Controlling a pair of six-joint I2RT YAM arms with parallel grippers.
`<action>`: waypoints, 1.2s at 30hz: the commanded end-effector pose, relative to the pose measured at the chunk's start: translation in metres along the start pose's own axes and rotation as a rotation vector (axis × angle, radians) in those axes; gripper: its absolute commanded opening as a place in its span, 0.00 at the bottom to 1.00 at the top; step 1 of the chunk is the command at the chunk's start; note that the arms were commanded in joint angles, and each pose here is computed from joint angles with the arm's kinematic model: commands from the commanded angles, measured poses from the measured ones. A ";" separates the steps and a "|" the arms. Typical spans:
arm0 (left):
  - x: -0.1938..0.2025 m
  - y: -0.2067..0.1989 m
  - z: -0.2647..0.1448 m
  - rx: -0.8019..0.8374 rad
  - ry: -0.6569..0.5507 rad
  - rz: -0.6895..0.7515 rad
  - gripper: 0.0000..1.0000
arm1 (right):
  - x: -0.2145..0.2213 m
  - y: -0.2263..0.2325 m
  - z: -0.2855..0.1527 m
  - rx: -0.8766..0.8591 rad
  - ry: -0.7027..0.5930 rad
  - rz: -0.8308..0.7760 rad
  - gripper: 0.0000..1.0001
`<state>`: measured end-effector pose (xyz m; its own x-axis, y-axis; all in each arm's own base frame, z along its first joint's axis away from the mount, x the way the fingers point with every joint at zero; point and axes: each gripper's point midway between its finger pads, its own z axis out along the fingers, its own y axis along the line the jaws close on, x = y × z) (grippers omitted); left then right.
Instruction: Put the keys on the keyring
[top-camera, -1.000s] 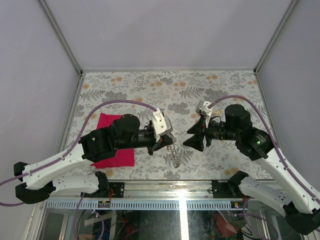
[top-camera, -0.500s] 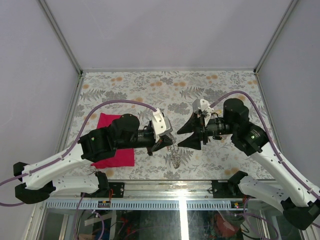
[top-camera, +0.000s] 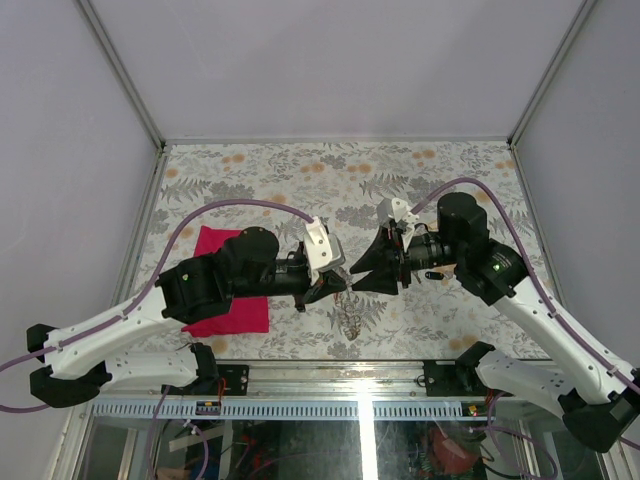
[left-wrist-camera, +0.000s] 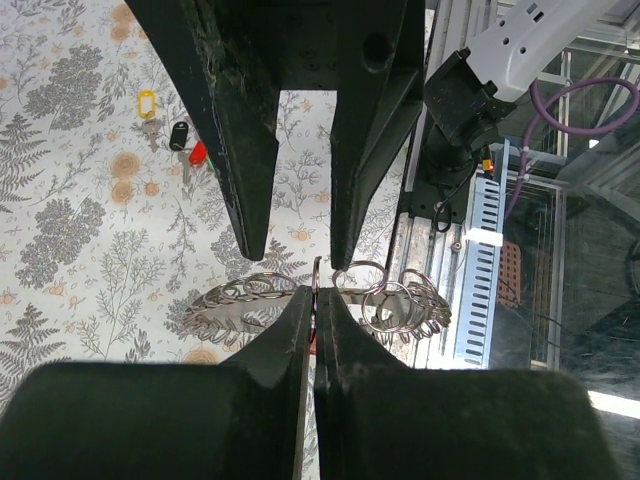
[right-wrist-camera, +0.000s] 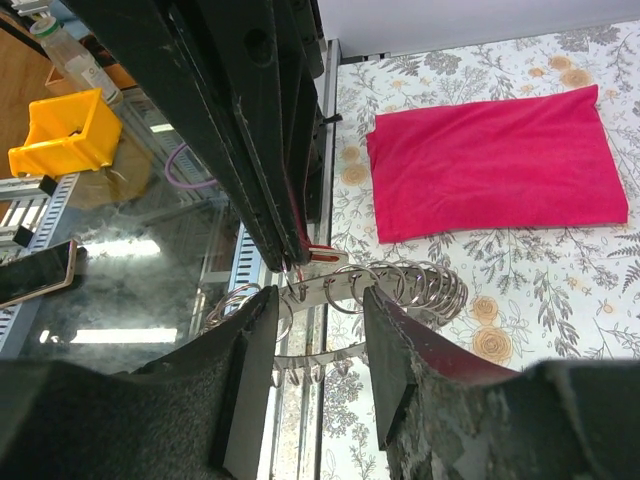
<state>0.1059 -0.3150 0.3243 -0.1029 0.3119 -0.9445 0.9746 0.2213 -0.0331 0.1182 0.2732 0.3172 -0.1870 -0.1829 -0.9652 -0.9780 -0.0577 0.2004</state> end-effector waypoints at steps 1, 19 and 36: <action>-0.033 -0.002 -0.006 0.010 -0.097 0.031 0.00 | -0.017 0.007 0.003 -0.047 -0.028 -0.063 0.45; -0.029 -0.001 0.000 0.016 -0.080 0.028 0.00 | -0.023 0.015 0.004 -0.061 -0.046 -0.101 0.40; -0.031 -0.003 -0.001 0.023 -0.083 0.022 0.00 | -0.022 0.016 0.001 -0.038 -0.067 -0.132 0.44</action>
<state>0.1055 -0.3205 0.3219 -0.1081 0.3232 -0.9401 0.9773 0.2077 -0.0410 0.1094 0.2750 0.3308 -0.1142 -0.1413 -0.9834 -0.9879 -0.0888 0.1275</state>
